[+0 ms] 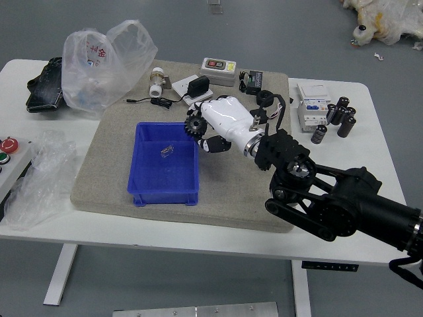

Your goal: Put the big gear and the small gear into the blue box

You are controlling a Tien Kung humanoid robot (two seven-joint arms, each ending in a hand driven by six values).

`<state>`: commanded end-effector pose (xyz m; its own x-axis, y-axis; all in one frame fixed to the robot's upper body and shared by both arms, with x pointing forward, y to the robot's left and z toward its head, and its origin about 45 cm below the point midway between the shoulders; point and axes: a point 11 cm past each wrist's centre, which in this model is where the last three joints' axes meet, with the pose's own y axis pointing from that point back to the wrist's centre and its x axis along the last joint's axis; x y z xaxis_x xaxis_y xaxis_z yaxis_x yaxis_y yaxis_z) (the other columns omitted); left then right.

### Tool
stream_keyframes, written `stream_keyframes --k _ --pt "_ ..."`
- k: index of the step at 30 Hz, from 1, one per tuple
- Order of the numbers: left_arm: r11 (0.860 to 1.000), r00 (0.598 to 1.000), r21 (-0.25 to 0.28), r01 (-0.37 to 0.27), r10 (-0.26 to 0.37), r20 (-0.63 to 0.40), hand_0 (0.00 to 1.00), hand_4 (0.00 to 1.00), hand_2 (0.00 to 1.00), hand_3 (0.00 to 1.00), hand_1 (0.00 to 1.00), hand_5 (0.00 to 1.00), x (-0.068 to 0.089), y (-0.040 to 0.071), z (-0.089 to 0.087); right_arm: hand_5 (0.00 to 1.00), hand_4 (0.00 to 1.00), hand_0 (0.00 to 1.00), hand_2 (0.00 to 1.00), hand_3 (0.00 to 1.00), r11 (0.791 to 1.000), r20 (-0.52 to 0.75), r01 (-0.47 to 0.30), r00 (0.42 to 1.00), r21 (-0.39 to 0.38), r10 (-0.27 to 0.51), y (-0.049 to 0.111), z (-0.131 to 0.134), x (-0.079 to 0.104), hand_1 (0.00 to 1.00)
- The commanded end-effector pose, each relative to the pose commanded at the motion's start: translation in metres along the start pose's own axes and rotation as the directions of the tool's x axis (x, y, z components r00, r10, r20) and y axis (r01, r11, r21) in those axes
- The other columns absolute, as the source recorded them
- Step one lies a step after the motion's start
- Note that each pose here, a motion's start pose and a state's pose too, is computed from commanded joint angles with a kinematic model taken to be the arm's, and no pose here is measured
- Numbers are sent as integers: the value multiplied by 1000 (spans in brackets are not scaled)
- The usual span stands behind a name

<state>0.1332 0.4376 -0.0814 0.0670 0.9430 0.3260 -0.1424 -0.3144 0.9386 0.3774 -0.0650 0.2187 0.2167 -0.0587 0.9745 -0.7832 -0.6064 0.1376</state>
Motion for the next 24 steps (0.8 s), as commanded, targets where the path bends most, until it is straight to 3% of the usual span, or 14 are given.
stream_keyframes --k 3,4,9,10,15,16,21,22,24 --pt "1000 1000 1 0 0 0 592 652 499 637 436 190 0 0 0 2 146 428 404 348 999 -1 21 1000 32 -21 1 -10 -6 481" --pt "1000 1000 2 -1 1 0 592 652 498 636 435 192 0 0 0 130 174 592 695 611 998 -4 34 999 45 -34 1 -15 -9 695" --pt "1000 1000 3 -2 2 0 592 652 498 636 435 192 1 0 -1 130 174 592 695 611 996 -20 58 998 73 -57 1 -25 -16 695" --pt "1000 1000 3 -1 1 0 592 653 498 637 437 190 1 0 -1 129 431 794 914 842 995 -23 57 998 76 -56 1 -26 -16 861" --pt "1000 1000 1 0 0 1 592 653 498 637 437 190 0 0 0 129 431 794 914 842 995 -39 65 997 72 -63 1 -26 -18 861" --pt "1000 1000 1 0 0 0 592 653 499 637 437 191 0 0 0 154 596 836 933 889 995 -42 71 997 67 -69 2 -25 -20 888" --pt "1000 1000 1 0 0 -2 592 653 499 637 437 191 0 0 -1 154 596 836 933 889 996 -56 87 995 13 -86 2 -16 -20 888" --pt "1000 1000 2 0 0 -2 592 652 499 636 437 192 0 0 -1 292 804 861 960 928 997 -56 84 995 3 -83 2 -14 -17 905" --pt "1000 1000 2 0 0 -2 592 652 499 636 437 192 0 0 -1 292 804 861 960 928 998 -44 63 997 -15 -63 2 -8 -10 905"
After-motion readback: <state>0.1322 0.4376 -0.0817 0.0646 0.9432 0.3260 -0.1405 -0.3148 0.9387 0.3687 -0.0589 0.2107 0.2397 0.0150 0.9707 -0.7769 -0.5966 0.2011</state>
